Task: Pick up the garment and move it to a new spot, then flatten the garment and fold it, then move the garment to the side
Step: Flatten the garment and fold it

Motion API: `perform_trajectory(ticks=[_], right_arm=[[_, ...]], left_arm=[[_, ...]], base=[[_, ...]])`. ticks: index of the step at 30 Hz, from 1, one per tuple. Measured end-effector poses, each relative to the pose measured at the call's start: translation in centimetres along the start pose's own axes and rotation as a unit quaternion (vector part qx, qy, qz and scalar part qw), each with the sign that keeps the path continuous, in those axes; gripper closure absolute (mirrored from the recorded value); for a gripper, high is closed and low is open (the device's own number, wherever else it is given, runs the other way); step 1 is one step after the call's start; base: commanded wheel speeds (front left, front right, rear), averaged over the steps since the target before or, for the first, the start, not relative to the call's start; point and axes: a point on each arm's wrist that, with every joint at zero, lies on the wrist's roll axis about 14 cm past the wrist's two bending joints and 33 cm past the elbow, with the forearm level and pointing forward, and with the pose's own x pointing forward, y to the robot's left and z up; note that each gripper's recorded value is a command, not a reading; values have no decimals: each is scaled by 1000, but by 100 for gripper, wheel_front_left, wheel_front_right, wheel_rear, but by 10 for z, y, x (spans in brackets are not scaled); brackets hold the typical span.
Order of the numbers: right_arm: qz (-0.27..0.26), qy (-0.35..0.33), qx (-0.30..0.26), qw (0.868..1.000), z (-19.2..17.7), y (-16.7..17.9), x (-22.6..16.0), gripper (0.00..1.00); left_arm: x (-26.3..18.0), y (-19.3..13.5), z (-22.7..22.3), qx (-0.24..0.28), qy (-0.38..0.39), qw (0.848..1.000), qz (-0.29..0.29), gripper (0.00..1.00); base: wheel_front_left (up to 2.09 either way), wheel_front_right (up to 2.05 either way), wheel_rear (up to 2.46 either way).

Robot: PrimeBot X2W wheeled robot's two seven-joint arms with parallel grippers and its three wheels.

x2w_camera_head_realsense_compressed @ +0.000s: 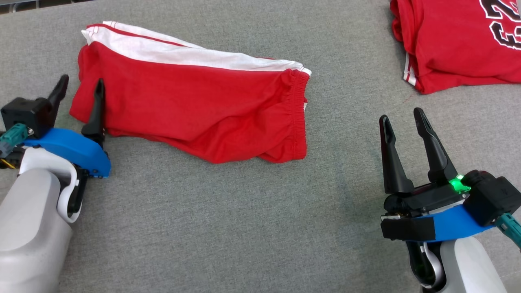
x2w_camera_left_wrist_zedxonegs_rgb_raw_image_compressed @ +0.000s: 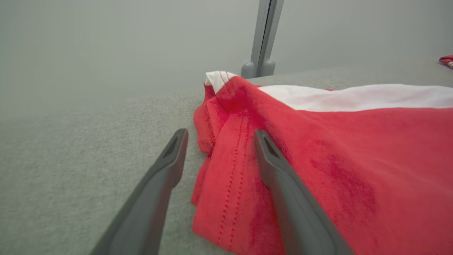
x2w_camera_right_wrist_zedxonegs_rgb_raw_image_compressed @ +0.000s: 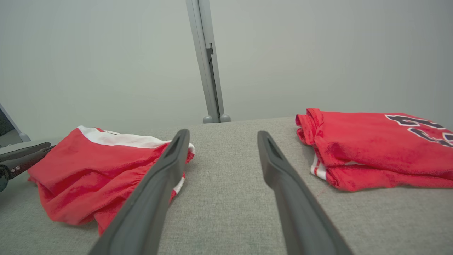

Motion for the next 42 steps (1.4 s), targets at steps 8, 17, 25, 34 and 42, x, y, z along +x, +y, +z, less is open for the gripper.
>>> perform_trajectory(ticks=[8, 17, 25, 34, 42], right_arm=[[4, 4, 2, 1000, -2, 3, 1, 0], [5, 10, 2, 1000, -5, 4, -1, 0], [17, 7, 2, 1000, -2, 13, 1, 0], [38, 15, 4, 999, -2, 30, -2, 0], [37, 27, 1, 999, -6, 31, -7, 0]], left_arm=[[-7, 1, -29, 7, 69, 998, -1, 0], [-9, -9, -36, -10, 94, 995, -12, 100], [-25, -18, -2, -30, 23, 999, -12, 100], [-85, -16, 22, -59, -41, 997, 27, 100], [-132, -18, -6, -104, -22, 992, 65, 100]], base=[[0, 0, 0], [0, 0, 0], [0, 0, 0], [0, 0, 0], [0, 0, 0]])
